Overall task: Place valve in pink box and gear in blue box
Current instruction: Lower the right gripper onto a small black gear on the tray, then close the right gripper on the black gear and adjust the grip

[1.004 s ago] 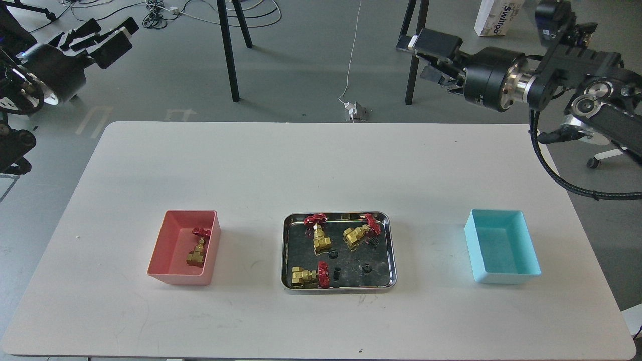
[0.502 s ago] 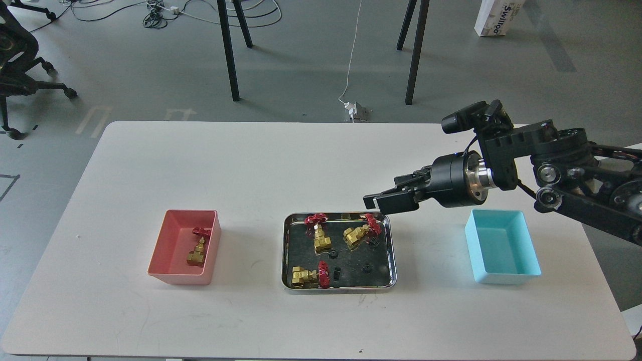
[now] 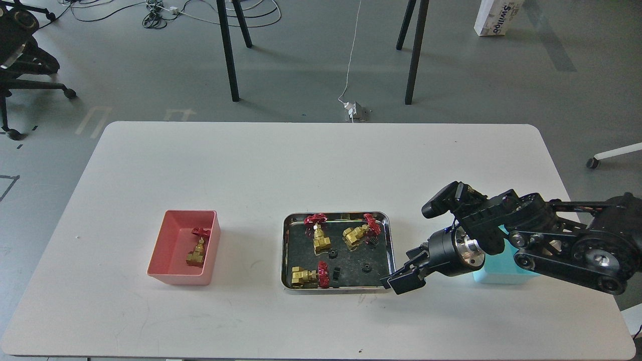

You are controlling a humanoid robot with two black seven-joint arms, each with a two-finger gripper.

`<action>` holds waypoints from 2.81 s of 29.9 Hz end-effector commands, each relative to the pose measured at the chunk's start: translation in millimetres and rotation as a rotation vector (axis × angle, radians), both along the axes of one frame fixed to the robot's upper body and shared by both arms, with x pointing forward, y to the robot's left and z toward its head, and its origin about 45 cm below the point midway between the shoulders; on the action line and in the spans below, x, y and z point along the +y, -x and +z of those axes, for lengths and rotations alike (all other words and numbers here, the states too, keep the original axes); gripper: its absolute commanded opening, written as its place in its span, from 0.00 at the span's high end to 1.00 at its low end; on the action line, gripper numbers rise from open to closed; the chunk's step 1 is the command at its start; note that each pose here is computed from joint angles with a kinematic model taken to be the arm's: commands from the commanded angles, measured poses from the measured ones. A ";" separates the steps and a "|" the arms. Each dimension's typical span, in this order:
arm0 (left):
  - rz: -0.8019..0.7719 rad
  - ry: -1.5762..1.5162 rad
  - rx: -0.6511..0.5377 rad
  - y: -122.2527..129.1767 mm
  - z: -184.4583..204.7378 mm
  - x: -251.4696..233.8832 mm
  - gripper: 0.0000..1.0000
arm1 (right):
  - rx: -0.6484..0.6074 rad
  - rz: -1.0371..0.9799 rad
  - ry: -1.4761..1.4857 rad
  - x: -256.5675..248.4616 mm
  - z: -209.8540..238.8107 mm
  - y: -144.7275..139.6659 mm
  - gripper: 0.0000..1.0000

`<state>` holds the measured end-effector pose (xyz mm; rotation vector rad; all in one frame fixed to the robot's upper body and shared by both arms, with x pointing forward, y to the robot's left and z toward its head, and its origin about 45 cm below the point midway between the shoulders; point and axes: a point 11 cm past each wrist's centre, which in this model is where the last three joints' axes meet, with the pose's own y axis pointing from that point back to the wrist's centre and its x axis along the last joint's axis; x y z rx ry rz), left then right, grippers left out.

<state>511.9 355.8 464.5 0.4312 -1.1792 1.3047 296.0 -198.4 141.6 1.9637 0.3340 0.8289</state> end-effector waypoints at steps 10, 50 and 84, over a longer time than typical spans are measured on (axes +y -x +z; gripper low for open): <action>-0.008 -0.002 -0.028 -0.3 17.3 -3.6 0.01 | 0.005 -0.016 0.034 19.2 -35.5 -14.5 0.02; -0.002 0.000 -0.057 -0.7 34.9 -2.4 0.01 | -0.076 0.113 0.086 59.1 -40.7 -29.5 0.23; 0.004 0.015 -0.071 0.8 40.9 1.8 0.01 | -0.063 0.164 0.130 68.8 -55.2 -19.8 0.43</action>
